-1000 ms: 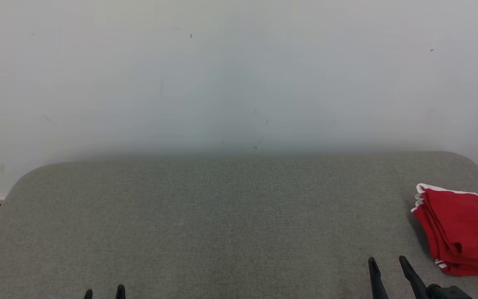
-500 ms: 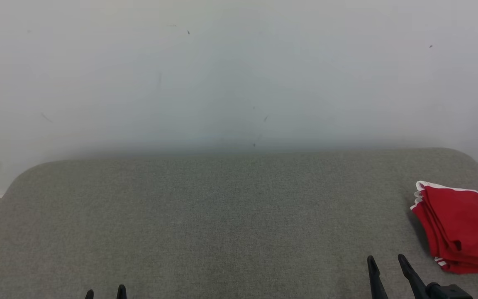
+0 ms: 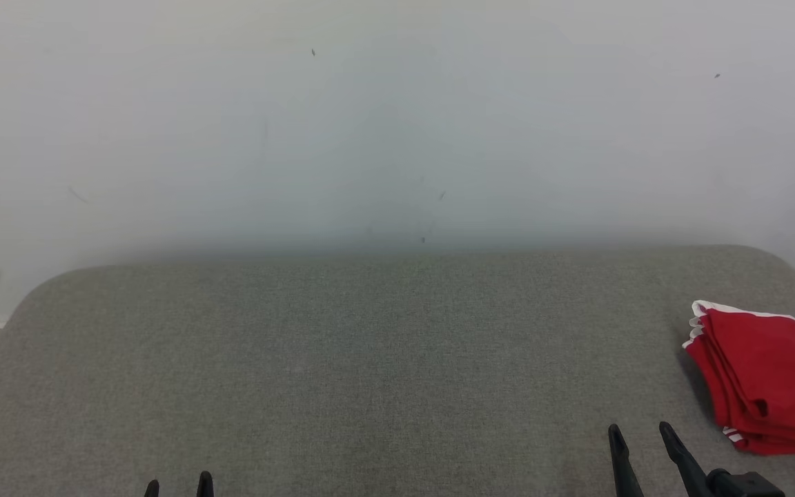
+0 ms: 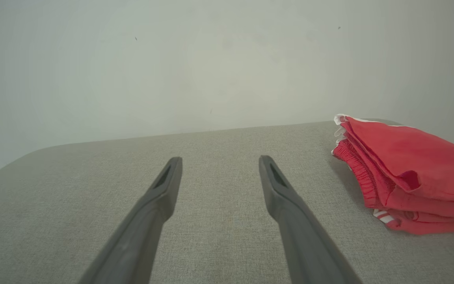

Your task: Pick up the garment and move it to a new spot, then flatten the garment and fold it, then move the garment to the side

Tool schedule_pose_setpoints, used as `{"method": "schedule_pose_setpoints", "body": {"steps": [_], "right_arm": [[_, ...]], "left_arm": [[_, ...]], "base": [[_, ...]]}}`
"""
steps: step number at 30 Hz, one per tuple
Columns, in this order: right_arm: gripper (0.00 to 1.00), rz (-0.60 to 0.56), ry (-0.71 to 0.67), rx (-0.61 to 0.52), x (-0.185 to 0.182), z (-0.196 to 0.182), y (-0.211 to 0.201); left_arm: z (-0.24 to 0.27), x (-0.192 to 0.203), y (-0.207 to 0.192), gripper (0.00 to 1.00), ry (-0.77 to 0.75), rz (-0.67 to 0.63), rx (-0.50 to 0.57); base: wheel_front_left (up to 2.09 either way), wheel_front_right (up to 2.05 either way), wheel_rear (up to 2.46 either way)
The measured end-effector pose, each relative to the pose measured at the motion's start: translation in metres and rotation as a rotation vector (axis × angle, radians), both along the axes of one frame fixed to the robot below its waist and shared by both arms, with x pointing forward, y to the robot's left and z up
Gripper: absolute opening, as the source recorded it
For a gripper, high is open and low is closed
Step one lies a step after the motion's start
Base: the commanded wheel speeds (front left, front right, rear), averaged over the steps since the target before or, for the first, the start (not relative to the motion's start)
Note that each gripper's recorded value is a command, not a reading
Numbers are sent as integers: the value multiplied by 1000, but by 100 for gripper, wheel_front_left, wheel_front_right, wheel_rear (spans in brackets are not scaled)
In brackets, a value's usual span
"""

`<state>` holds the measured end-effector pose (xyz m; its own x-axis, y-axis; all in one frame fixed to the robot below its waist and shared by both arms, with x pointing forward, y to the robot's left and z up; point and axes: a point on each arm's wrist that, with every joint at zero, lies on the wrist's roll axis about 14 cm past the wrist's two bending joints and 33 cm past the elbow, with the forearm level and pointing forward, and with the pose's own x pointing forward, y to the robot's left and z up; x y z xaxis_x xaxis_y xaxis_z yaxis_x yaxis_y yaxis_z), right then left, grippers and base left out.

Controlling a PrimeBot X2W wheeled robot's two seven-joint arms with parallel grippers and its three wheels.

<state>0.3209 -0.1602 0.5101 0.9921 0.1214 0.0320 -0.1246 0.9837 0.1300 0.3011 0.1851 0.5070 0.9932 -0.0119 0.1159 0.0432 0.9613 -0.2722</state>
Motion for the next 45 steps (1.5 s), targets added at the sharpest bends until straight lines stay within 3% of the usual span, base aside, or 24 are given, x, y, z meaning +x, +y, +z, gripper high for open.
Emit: {"method": "schedule_pose_setpoints", "body": {"steps": [8, 9, 16, 45], "right_arm": [[100, 10, -3, 2, 0, 1, 3], [0, 9, 8, 2, -1, -3, 3], [0, 0, 97, 16, -10, -30, 1], [0, -94, 128, 511, 11, -21, -25]], "left_arm": [[2, -2, 2, 100, -10, 6, 2], [0, -2, 1, 0, -1, 5, 1], [-20, -6, 1, 0, 65, 5, -13], [-17, 23, 8, 0, 113, 30, -456]], "base": [[0, 0, 0], [0, 0, 0], [0, 0, 0], [0, 0, 0]]}}
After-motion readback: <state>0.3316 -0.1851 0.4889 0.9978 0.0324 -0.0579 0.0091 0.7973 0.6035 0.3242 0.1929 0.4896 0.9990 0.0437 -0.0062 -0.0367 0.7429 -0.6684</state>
